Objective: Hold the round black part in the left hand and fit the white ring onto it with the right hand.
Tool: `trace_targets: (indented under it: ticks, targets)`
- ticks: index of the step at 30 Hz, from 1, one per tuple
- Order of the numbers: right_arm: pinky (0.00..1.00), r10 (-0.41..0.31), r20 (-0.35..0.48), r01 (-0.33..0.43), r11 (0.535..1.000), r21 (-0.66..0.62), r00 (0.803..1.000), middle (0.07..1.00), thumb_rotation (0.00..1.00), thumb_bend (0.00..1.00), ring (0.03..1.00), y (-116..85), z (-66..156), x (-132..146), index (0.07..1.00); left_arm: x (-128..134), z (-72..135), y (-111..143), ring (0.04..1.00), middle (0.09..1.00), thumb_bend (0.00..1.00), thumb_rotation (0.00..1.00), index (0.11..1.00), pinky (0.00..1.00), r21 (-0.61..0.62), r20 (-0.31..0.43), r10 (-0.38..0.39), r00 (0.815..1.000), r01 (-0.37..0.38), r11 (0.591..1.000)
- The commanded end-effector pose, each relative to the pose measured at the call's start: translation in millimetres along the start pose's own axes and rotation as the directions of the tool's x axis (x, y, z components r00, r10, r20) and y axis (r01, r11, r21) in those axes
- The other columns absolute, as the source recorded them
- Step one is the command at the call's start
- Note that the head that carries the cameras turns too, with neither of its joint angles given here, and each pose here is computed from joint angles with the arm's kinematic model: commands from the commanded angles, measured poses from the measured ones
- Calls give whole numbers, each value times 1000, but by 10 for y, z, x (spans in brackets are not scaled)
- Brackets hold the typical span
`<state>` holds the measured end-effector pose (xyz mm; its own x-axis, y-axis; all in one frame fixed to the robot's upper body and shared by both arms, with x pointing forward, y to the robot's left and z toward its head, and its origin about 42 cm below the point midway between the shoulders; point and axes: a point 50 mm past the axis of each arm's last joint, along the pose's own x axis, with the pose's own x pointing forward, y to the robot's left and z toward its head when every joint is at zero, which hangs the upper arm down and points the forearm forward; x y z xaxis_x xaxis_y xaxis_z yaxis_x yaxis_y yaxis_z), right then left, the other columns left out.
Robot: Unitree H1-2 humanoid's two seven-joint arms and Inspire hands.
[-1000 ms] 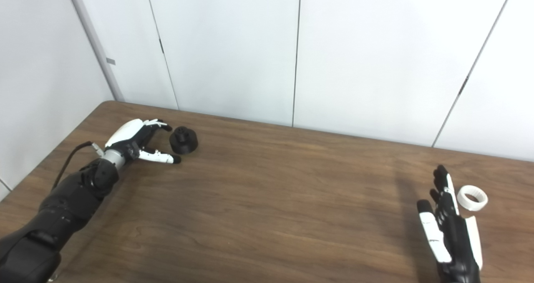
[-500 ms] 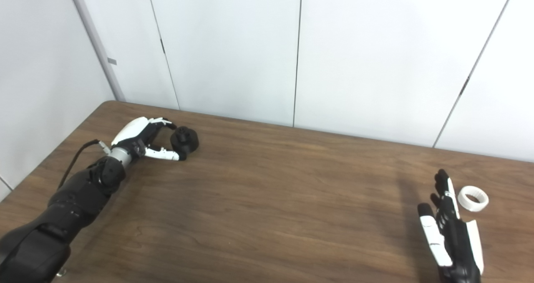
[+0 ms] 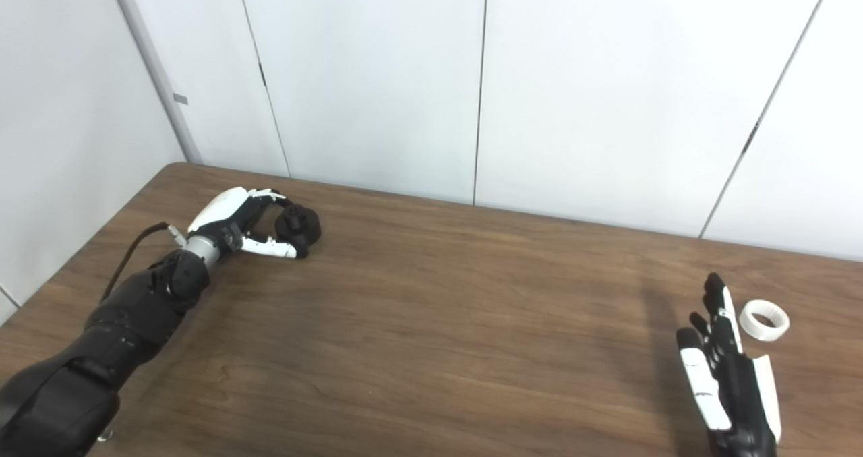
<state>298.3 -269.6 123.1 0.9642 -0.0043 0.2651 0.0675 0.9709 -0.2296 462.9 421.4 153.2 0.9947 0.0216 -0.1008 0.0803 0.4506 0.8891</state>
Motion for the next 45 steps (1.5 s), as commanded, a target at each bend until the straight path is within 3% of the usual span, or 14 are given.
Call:
trace_targets:
  ticks: [1,4,7,8,9,12,21,24,32,36,45]
  targets:
    - [965,8,-69,-8,1000,2,998,995,874,377,1000,70,-201,-256,1000,92,169,37,995,944,1000,328,782,1000,0,55,-15,998,15,1000]
    - [969,8,-72,-8,1000,1,997,994,878,394,1000,64,-197,-250,1000,98,177,46,996,942,986,301,766,1000,-3,57,-16,998,16,1000]
    - [960,6,-70,-6,1000,-2,998,995,876,394,1000,53,-185,-242,1000,102,176,59,980,902,929,211,638,1000,-2,76,1,997,-1,1000]
    - [967,5,-68,-6,1000,-7,998,996,880,393,1000,46,-181,-238,1000,104,174,63,972,878,732,140,564,1000,0,81,7,997,-7,1000]
    - [966,4,-69,-5,1000,-10,998,997,885,392,1000,42,-174,-234,1000,105,172,68,963,852,631,102,524,1000,3,89,12,996,-12,1000]
    - [992,-2,-79,4,1000,19,997,1000,866,389,1000,31,-142,-223,1000,103,180,109,920,760,532,56,483,1000,23,119,21,993,-24,999]
    - [1000,-26,-57,27,999,18,998,996,845,375,1000,-23,-112,-175,1000,117,189,265,888,723,524,53,480,1000,58,152,34,988,-43,997]
    - [1000,-28,-49,29,1000,13,998,995,857,412,1000,-30,-120,-153,999,105,189,315,881,722,525,53,479,1000,63,168,39,985,-50,997]
    - [1000,-35,-54,36,999,11,998,989,859,411,1000,-27,-93,-133,997,52,267,304,943,781,525,54,479,1000,75,238,24,971,-43,996]
    - [1000,-42,-41,43,999,20,998,985,840,419,1000,-14,-93,-128,987,-32,444,201,956,801,525,52,478,1000,75,320,25,947,-52,996]
    - [1000,-35,-10,35,999,23,999,984,832,399,1000,15,-1,-102,982,-295,952,-90,976,828,525,54,478,1000,25,503,17,864,-34,999]
